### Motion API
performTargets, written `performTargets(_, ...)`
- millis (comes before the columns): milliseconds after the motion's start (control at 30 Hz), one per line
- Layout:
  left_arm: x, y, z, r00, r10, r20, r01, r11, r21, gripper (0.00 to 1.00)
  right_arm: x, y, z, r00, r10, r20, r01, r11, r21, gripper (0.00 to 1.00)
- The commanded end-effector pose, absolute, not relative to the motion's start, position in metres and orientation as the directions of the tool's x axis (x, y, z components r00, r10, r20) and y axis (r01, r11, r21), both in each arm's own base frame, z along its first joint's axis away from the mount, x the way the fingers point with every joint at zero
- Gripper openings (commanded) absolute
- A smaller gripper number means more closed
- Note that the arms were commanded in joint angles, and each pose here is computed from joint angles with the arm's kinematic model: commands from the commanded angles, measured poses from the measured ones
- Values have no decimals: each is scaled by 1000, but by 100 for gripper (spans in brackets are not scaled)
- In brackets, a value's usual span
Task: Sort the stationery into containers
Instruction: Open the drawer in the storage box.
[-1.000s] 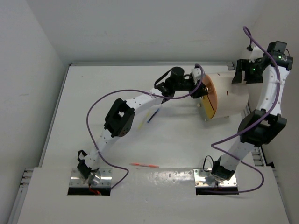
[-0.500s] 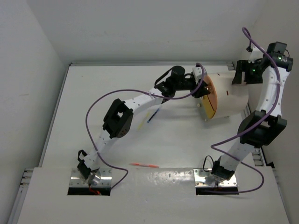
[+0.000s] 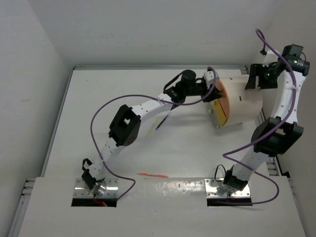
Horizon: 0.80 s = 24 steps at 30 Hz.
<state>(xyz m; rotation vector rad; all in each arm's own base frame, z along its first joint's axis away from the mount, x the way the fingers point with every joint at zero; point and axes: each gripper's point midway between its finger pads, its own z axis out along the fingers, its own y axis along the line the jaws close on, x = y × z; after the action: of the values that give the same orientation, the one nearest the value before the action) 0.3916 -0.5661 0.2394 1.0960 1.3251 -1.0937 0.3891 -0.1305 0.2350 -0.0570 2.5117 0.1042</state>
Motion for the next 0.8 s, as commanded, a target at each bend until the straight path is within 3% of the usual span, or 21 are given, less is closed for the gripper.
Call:
performTargets(0, 380, -574, 281, 42, -47, -998, 990, 134, 36, 34, 373, -131, 214, -862, -32, -507, -74, 995, 62, 71)
performTargets(367, 373, -552, 288, 37, -15, -999, 990, 138, 35, 11, 375, -138, 215, -862, -27, -507, -49, 998, 30, 68)
performTargets(767, 372, -520, 286, 5, 34, -999, 989, 146, 10, 4, 375, -142, 213, -865, -12, -502, -34, 999, 35, 68)
